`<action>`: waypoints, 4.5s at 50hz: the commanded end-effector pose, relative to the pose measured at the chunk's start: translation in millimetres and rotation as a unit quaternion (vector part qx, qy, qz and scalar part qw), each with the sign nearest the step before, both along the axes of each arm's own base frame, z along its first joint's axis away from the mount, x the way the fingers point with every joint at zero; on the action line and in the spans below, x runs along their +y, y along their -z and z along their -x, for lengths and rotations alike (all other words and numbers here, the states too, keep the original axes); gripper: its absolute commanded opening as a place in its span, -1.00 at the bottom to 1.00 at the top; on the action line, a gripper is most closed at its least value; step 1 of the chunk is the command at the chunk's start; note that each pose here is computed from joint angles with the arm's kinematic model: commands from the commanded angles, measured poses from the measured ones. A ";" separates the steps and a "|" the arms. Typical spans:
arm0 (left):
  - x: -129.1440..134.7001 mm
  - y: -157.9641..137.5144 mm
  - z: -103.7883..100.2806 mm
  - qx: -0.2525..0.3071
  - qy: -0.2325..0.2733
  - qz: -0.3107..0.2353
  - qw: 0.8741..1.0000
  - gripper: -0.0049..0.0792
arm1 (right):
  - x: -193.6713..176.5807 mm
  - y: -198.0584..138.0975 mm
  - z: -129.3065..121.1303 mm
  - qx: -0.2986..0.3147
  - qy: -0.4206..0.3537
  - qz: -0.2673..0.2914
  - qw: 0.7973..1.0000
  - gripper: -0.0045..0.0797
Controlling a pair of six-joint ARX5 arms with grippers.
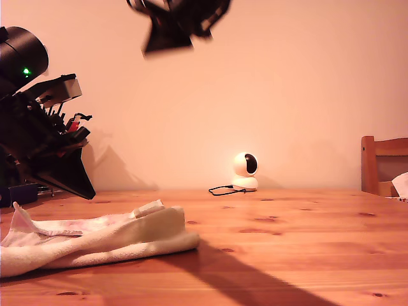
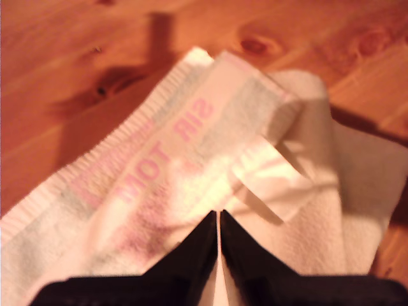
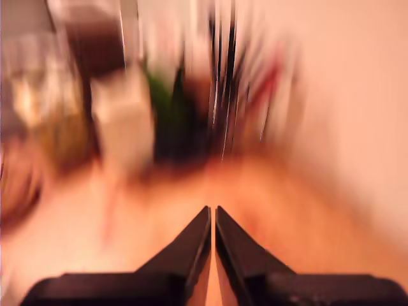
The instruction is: Fold the tea towel in front of you. After folding it, place it to the left side.
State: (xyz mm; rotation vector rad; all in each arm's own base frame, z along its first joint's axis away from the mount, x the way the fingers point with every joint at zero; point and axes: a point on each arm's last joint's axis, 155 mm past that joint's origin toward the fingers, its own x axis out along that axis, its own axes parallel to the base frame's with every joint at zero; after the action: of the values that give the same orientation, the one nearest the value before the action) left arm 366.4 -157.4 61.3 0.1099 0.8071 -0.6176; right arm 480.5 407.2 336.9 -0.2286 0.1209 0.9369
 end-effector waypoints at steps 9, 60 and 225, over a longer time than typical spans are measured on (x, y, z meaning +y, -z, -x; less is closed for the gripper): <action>-1.2 -5.7 -3.1 -0.008 -0.008 0.015 1.000 -0.93 | 4.4 -17.0 -6.4 -0.104 0.006 -0.106 0.989 -0.92; -2.2 -10.6 -6.4 -0.016 -0.002 0.030 0.999 -0.93 | -61.6 235.5 117.6 -0.029 -0.080 0.353 0.932 -0.92; -77.7 -11.2 97.4 0.036 0.169 -0.026 0.985 -0.87 | -68.8 219.6 154.2 -0.080 -0.120 0.418 0.897 -0.92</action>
State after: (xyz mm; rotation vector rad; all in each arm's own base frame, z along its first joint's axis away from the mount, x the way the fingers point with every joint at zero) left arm 268.9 -235.2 73.9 0.2571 0.8902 -0.9421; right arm 327.5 334.8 107.9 -1.1501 0.3670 1.0645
